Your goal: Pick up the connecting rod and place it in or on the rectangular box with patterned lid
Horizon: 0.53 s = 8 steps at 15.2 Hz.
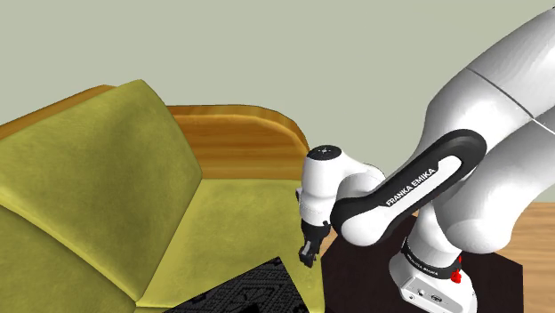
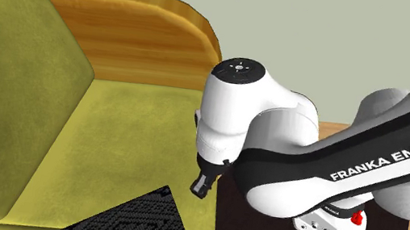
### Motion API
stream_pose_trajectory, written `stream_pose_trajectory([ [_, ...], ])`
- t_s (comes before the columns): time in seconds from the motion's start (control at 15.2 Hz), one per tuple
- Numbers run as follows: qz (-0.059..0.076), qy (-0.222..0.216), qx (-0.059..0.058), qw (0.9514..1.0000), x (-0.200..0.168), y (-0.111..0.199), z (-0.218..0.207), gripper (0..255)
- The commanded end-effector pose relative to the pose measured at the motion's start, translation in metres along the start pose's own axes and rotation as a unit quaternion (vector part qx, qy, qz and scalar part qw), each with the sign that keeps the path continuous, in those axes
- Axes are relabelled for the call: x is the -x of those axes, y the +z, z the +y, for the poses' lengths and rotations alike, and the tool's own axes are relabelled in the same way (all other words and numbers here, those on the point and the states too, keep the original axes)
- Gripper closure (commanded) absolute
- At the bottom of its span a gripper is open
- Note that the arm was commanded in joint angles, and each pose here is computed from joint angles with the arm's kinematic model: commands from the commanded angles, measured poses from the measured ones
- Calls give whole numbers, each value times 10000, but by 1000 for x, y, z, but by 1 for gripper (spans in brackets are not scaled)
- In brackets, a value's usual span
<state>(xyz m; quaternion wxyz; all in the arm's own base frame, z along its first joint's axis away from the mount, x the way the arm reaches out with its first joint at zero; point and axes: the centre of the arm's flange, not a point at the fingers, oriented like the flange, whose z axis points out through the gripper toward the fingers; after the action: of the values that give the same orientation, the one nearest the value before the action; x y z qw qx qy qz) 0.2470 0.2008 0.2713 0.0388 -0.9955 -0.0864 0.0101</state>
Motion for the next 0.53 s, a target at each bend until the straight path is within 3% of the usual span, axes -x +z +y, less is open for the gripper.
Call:
stream_pose_trajectory([
  [0.0,-6,0,2,10000,0,-11,0,255],
  [0.46,-6,0,2,10000,1,-48,-3,255],
])
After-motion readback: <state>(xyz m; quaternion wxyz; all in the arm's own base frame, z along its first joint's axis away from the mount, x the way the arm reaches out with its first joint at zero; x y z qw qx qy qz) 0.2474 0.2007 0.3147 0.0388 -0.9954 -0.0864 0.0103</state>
